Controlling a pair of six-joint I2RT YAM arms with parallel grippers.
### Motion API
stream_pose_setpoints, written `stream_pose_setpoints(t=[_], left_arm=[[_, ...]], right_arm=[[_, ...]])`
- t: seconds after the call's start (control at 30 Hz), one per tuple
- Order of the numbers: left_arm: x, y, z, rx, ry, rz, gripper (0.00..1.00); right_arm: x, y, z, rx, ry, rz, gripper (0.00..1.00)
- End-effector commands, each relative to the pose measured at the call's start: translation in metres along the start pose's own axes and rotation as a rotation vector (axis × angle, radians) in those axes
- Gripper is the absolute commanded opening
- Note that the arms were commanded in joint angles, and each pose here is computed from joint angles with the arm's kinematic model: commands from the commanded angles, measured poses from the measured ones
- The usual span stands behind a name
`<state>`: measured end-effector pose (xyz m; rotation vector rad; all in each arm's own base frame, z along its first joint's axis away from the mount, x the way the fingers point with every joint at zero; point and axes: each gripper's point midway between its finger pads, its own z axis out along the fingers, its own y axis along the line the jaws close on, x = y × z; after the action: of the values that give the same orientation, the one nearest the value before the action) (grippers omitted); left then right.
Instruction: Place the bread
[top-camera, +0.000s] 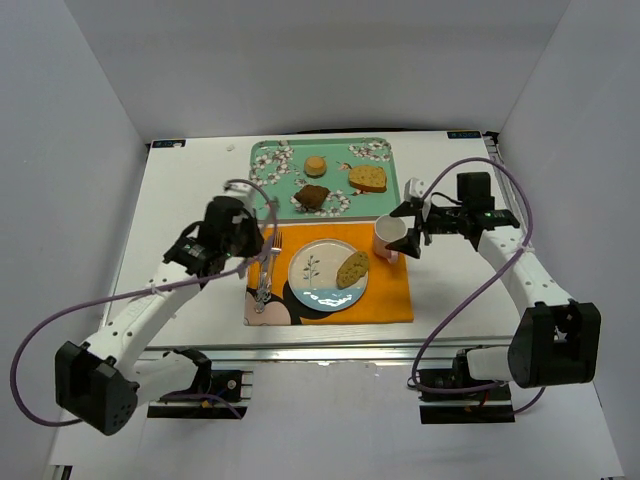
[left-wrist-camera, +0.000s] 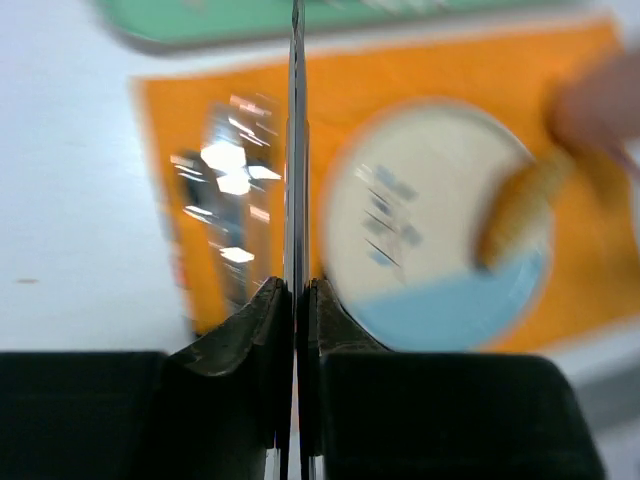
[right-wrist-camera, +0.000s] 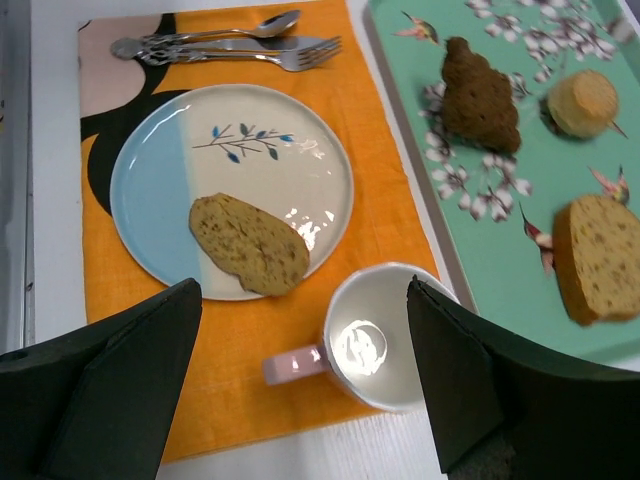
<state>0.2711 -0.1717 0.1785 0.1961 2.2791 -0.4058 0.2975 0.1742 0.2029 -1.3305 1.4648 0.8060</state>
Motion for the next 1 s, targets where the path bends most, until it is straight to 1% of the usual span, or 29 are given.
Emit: stream_pose_setpoints(t=[0.0, 0.03, 0.07, 0.13, 0.17, 0.2, 0.27, 0.3, 0.37, 0.4, 0.43, 0.5, 0.53, 0.57, 0.6, 0.63, 0.67, 0.7, 0.73, 0.8, 0.83, 0.87, 0.93, 0.97], left_arm=[[-0.038, 0.063, 0.011, -0.177, -0.157, -0.061, 0.01], [-0.041, 0.078, 0.015, -0.219, -0.172, -0.060, 0.01], [-0.048, 0.102, 0.019, -0.278, -0.211, -0.067, 0.02], [-0.045, 0.126, 0.035, -0.325, -0.202, -0.055, 0.04], [-0.048, 0.144, 0.040, -0.348, -0.222, -0.071, 0.05], [-0.038, 0.156, 0.052, -0.367, -0.182, -0.066, 0.06], [-0.036, 0.183, 0.060, -0.408, -0.174, -0.096, 0.09], [-0.026, 0.189, 0.071, -0.398, -0.140, -0.100, 0.12], [-0.022, 0.204, 0.077, -0.413, -0.157, -0.105, 0.18], [-0.021, 0.206, 0.079, -0.404, -0.163, -0.104, 0.26], [-0.020, 0.214, 0.083, -0.415, -0.174, -0.111, 0.29], [-0.012, 0.220, 0.088, -0.414, -0.152, -0.121, 0.33], [-0.005, 0.221, 0.092, -0.402, -0.129, -0.126, 0.37], [0.005, 0.222, 0.099, -0.398, -0.092, -0.134, 0.39], [0.009, 0.222, 0.102, -0.393, -0.075, -0.137, 0.40], [0.014, 0.223, 0.104, -0.392, -0.055, -0.143, 0.44], [0.021, 0.236, 0.103, -0.416, -0.041, -0.170, 0.45], [0.024, 0.237, 0.103, -0.419, -0.035, -0.173, 0.47], [0.028, 0.239, 0.102, -0.425, -0.028, -0.183, 0.49], [0.030, 0.242, 0.100, -0.434, -0.032, -0.198, 0.59], [0.033, 0.244, 0.099, -0.440, -0.027, -0.210, 0.60], [0.034, 0.244, 0.098, -0.438, -0.027, -0.214, 0.61], [0.034, 0.245, 0.095, -0.440, -0.035, -0.226, 0.62], [0.035, 0.245, 0.094, -0.445, -0.037, -0.230, 0.75]], right_arm=[[-0.015, 0.007, 0.008, -0.031, 0.011, -0.124, 0.87], [-0.017, 0.008, 0.009, -0.033, 0.007, -0.138, 0.87], [-0.018, 0.009, 0.011, -0.038, 0.009, -0.136, 0.87], [-0.019, 0.011, 0.017, -0.048, 0.018, -0.146, 0.87], [-0.021, 0.012, 0.020, -0.053, 0.018, -0.154, 0.87], [-0.020, 0.010, 0.021, -0.047, 0.028, -0.153, 0.87], [-0.023, 0.009, 0.025, -0.043, 0.028, -0.151, 0.88], [-0.023, 0.007, 0.026, -0.033, 0.034, -0.141, 0.88], [-0.026, 0.006, 0.027, -0.026, 0.030, -0.124, 0.88], [-0.028, 0.005, 0.027, -0.023, 0.028, -0.122, 0.88], [-0.027, 0.004, 0.027, -0.015, 0.034, -0.115, 0.88], [-0.030, 0.003, 0.027, -0.001, 0.031, -0.087, 0.88], [-0.030, 0.000, 0.027, 0.015, 0.036, -0.073, 0.89], [-0.033, -0.003, 0.027, 0.037, 0.037, -0.058, 0.89], [-0.038, -0.010, 0.028, 0.083, 0.024, 0.006, 0.89], [-0.035, -0.023, 0.025, 0.164, 0.052, 0.043, 0.89], [-0.036, -0.031, 0.025, 0.217, 0.058, 0.080, 0.89], [-0.036, -0.040, 0.024, 0.274, 0.072, 0.122, 0.89], [-0.031, -0.052, 0.019, 0.366, 0.107, 0.189, 0.89], [-0.034, -0.065, 0.017, 0.420, 0.131, 0.226, 0.89], [-0.026, -0.070, 0.016, 0.452, 0.161, 0.284, 0.89], [-0.035, -0.076, 0.013, 0.473, 0.154, 0.289, 0.89], [-0.032, -0.082, 0.013, 0.504, 0.165, 0.349, 0.89], [-0.039, -0.087, 0.013, 0.516, 0.153, 0.357, 0.90]])
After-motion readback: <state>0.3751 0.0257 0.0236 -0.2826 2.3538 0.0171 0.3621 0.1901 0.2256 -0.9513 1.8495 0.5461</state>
